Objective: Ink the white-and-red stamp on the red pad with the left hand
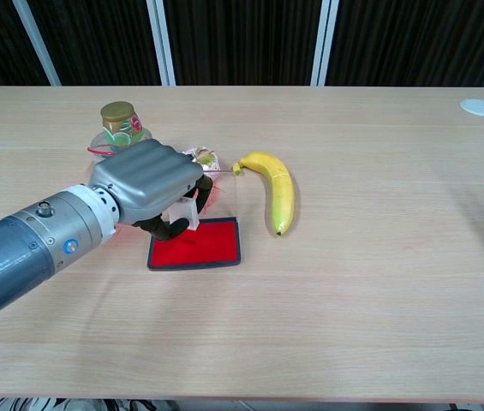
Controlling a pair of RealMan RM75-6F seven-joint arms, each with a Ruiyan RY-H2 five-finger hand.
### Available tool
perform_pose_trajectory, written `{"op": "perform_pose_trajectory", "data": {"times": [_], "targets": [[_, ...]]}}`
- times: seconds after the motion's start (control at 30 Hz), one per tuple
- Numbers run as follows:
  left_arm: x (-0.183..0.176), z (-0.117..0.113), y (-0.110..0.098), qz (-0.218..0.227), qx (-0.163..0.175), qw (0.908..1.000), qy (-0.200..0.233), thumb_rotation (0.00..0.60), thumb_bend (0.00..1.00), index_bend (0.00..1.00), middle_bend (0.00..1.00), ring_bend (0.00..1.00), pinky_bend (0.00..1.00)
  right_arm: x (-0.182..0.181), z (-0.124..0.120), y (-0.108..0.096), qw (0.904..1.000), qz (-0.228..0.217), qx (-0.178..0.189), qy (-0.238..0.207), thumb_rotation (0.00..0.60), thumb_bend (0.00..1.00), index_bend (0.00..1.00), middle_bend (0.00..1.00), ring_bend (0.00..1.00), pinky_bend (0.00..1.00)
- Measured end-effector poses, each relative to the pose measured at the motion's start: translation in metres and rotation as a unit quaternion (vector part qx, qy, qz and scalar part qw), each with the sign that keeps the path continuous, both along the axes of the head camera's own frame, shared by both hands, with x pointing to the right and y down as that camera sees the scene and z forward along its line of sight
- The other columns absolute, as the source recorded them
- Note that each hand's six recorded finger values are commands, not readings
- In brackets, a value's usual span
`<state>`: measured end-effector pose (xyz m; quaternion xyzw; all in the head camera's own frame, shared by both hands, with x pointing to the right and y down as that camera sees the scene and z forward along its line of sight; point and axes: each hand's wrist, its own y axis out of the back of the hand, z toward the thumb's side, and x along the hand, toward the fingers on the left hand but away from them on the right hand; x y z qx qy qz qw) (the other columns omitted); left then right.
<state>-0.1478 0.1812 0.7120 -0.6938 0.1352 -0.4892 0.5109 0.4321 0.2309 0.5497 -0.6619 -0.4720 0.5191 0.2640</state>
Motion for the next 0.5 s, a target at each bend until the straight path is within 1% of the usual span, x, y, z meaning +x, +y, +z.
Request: {"op": "perform_pose_trajectory", "data": {"times": [0.27,0.5], "targets": [[-0.002,0.008,0.006,0.006,-0.005,0.9999,-0.013,0.6,0.56,0.7,0.73,0.57,0.63,0.001,0.0,0.0,1.0,0.001,-0.001,0.0,0.6,0.12,0.0,0.0,0.0,0.18],[-0.007,0.016,0.015,0.014,-0.016,0.9995,-0.025,0.6,0.56,0.7,0.73,0.57,0.63,0.0,0.0,0.0,1.0,0.0,-0.001,0.0,0.6,0.12,0.0,0.0,0.0,0.18]]}}
